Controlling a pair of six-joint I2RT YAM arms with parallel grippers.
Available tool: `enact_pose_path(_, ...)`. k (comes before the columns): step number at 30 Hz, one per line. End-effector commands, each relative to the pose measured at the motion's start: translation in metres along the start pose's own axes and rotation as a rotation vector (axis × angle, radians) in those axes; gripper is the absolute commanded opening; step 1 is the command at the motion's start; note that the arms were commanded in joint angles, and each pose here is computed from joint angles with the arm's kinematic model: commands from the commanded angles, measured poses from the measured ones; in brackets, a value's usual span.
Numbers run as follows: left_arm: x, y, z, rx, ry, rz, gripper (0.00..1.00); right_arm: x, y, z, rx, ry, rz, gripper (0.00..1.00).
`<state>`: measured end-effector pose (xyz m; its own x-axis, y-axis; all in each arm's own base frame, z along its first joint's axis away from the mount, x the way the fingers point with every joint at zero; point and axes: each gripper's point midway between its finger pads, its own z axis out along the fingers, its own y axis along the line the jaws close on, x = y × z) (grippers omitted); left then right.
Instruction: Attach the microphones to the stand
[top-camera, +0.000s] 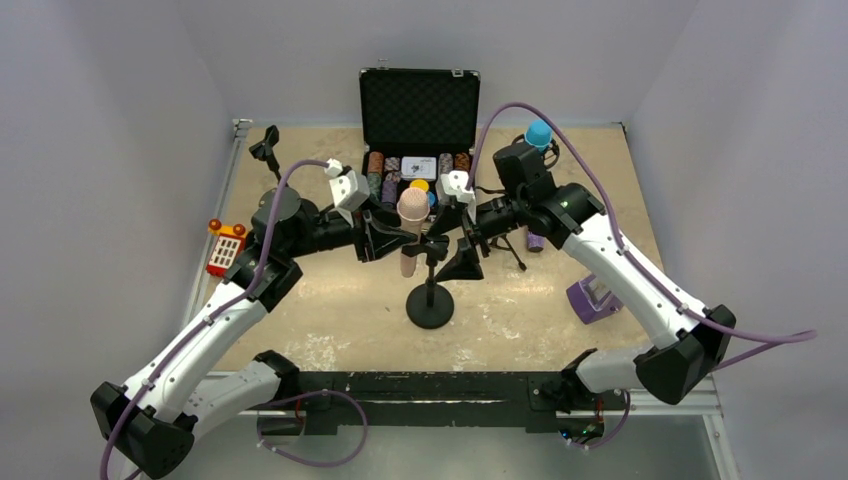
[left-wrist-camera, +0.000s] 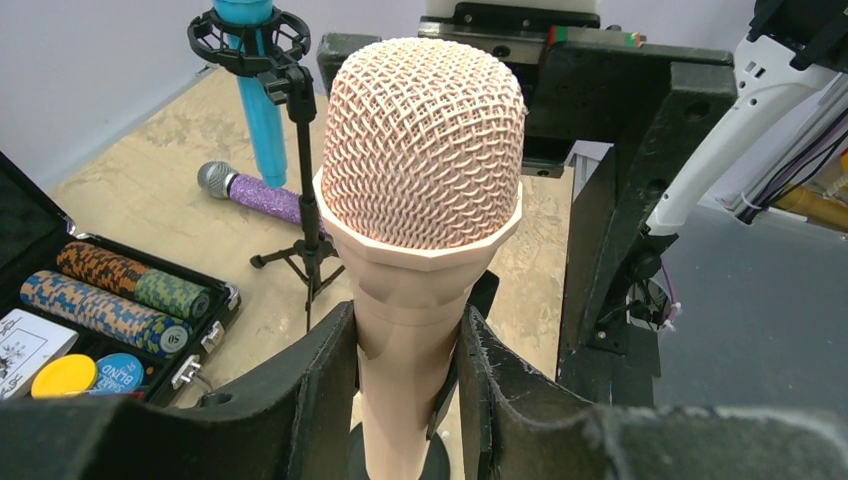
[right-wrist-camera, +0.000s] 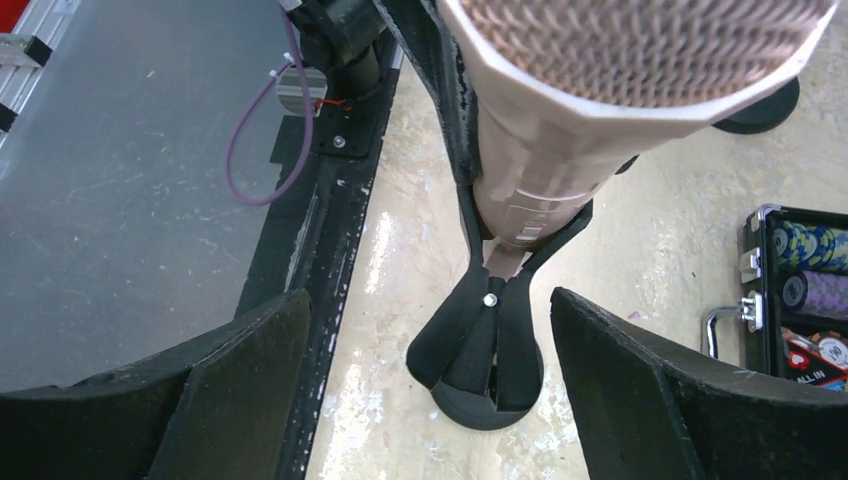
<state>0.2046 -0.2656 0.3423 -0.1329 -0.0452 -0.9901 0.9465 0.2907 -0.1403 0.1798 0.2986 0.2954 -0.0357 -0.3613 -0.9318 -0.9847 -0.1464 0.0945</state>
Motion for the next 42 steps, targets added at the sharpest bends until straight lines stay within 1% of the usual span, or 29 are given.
enact_pose_path(1,-0.012,-0.005,-0.002,0.007,-0.014,0.011,0.02,-0.033,0.018,-0.013,-0.018,-0.070,-0.067,0.94)
enact_pose_path(3,-0.013,-0.005,-0.002,0.008,-0.016,0.009,0.05,-0.034,0.020,-0.016,-0.013,-0.074,-0.071,0.94)
enact_pose_path(4,-0.014,-0.006,-0.002,0.008,-0.017,0.006,0.09,-0.035,0.020,-0.017,-0.012,-0.076,-0.071,0.95)
enact_pose_path(5,-0.015,-0.006,-0.002,0.007,-0.019,0.003,0.15,-0.035,0.020,-0.019,-0.008,-0.078,-0.073,0.95)
enact_pose_path(6,-0.016,-0.006,-0.002,0.009,-0.020,-0.002,0.24,-0.035,0.020,-0.020,-0.006,-0.081,-0.073,0.95)
enact_pose_path(9,-0.020,-0.007,-0.003,0.000,-0.030,-0.014,0.55,-0.034,0.022,-0.025,0.004,-0.087,-0.078,0.95)
enact_pose_path(10,-0.021,-0.007,-0.004,-0.008,-0.036,-0.015,0.62,-0.033,0.023,-0.026,0.003,-0.090,-0.078,0.95)
enact_pose_path(14,-0.029,-0.007,-0.012,-0.050,-0.065,0.001,0.84,-0.031,0.028,-0.031,0.008,-0.100,-0.090,0.95)
enact_pose_path(19,-0.028,-0.007,-0.026,-0.108,-0.070,0.017,0.92,-0.028,0.028,-0.040,0.029,-0.113,-0.094,0.95)
enact_pose_path(20,-0.028,-0.005,-0.030,-0.134,-0.076,0.021,0.99,-0.027,0.029,-0.042,0.033,-0.117,-0.099,0.95)
enact_pose_path(24,-0.024,-0.003,-0.053,-0.242,-0.114,0.029,0.99,-0.023,0.036,-0.055,0.052,-0.138,-0.140,0.96)
enact_pose_path(26,-0.015,-0.001,-0.067,-0.305,-0.130,0.010,0.99,-0.015,0.040,-0.060,0.059,-0.141,-0.148,0.96)
enact_pose_path(29,0.008,0.007,-0.090,-0.432,-0.157,-0.064,0.99,0.003,0.042,-0.065,0.086,-0.132,-0.113,0.97)
enact_pose_path(31,0.031,0.011,-0.101,-0.488,-0.155,-0.103,0.99,0.014,0.041,-0.067,0.108,-0.127,-0.093,0.97)
enact_pose_path(34,0.053,0.007,-0.113,-0.510,-0.161,-0.145,0.99,0.028,0.043,-0.072,0.131,-0.128,-0.075,0.97)
enact_pose_path(38,0.081,0.007,-0.112,-0.516,-0.111,-0.243,0.99,0.042,0.046,-0.077,0.147,-0.139,-0.065,0.97)
enact_pose_path(42,0.102,0.014,-0.107,-0.537,-0.059,-0.319,0.99,0.054,0.050,-0.078,0.135,-0.183,-0.038,0.97)
